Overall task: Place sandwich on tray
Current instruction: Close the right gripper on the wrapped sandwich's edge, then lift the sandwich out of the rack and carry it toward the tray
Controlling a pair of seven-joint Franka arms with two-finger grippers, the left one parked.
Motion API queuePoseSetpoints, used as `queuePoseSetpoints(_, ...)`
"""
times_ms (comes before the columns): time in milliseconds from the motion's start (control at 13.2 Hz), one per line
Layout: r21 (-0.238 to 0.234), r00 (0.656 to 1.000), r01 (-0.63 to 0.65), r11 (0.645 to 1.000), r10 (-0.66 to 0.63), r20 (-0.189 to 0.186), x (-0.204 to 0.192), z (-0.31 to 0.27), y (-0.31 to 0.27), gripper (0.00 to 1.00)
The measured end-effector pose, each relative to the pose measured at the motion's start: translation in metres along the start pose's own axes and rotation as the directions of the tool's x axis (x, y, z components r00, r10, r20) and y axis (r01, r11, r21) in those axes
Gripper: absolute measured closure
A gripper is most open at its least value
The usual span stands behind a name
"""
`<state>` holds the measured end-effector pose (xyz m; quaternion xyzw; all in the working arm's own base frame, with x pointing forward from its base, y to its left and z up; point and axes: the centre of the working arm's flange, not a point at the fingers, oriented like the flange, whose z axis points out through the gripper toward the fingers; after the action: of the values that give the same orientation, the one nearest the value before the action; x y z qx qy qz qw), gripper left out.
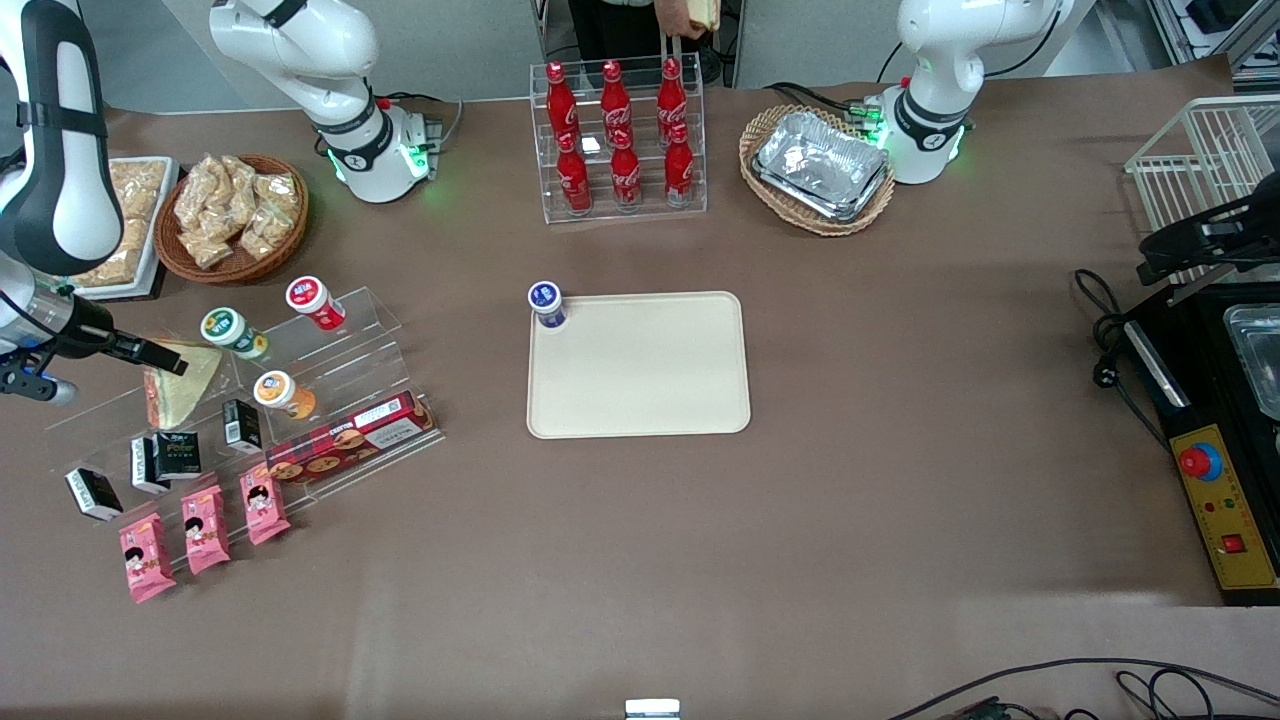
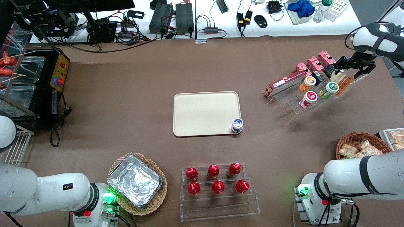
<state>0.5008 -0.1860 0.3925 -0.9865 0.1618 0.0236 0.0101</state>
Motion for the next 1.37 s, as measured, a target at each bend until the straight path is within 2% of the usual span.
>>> queuePoseSetpoints(607,-0.003,1.0,0.017,1.0,-0.017,-0.005,0.0,0.02,0.0,0.02)
queuePoseSetpoints(683,-0.004,1.0,0.027,1.0,-0.027,-0.005,0.0,0.02,0.0,0.08)
queuePoseSetpoints(986,-0.003,0.997,0.082,0.997,-0.082,-0.005,-0.001,0.02,0.005,0.54)
queuePoseSetpoints(1214,-0.004,0.995,0.1,0.995,-0.1,-0.011,0.001,0.017,0.005,0.6)
queuePoseSetpoints(1366,-0.002,0.993,0.115,0.993,-0.115,-0.003,0.006,-0.001,0.0,0.6)
